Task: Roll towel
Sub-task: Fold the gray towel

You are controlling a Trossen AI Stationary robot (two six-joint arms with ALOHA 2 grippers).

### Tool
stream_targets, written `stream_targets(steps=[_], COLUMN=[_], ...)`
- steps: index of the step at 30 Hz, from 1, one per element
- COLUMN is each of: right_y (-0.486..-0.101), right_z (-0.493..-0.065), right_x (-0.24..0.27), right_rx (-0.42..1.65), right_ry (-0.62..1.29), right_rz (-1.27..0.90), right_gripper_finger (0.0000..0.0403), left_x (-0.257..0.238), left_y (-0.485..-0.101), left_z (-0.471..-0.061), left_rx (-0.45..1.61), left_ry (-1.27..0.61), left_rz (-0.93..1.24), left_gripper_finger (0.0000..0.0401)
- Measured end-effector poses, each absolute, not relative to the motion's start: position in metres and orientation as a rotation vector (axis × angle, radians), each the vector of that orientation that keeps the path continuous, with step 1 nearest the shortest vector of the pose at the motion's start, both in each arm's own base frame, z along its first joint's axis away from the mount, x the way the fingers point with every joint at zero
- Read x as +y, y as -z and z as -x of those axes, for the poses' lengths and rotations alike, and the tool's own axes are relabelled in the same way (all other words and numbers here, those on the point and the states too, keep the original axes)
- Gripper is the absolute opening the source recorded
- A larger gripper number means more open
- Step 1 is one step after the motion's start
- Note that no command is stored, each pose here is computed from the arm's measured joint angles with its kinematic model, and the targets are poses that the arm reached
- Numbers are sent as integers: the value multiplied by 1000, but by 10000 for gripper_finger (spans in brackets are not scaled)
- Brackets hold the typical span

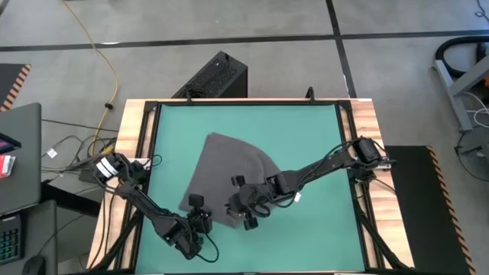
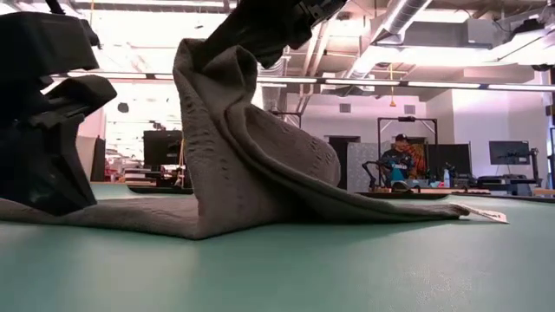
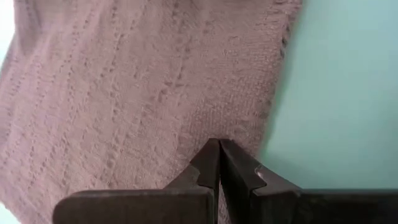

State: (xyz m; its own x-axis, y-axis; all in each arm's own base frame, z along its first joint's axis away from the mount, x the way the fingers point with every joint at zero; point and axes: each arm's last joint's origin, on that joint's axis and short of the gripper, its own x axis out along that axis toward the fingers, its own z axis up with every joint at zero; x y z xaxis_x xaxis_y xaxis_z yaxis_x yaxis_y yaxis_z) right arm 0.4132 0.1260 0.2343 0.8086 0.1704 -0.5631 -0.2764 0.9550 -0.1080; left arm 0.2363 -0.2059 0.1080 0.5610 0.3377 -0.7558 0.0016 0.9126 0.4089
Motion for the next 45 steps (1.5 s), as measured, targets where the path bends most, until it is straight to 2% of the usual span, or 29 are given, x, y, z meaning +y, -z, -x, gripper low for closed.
stream_targets(steps=[19, 30, 34, 38, 45], right_y=[-232, -207, -195, -195, -191], right_z=[-442, -499, -513, -517, -514], right_x=[105, 96, 94, 93, 94], right_rx=[405, 580, 583, 582, 625], right_ry=[-338, -367, -404, -407, -424], right_rz=[195, 261, 279, 286, 305], right_gripper_finger=[16, 16, 16, 16, 16], left_x=[-205, -208, -213, -224, -234], left_y=[-107, -107, -109, -119, -152], left_z=[-236, -235, -233, -234, -241], left_rx=[952, 950, 935, 930, 938], left_ry=[-214, -197, -166, -113, -168], left_rz=[-391, -417, -497, -578, -698], left_gripper_finger=[0, 0, 0, 0, 0])
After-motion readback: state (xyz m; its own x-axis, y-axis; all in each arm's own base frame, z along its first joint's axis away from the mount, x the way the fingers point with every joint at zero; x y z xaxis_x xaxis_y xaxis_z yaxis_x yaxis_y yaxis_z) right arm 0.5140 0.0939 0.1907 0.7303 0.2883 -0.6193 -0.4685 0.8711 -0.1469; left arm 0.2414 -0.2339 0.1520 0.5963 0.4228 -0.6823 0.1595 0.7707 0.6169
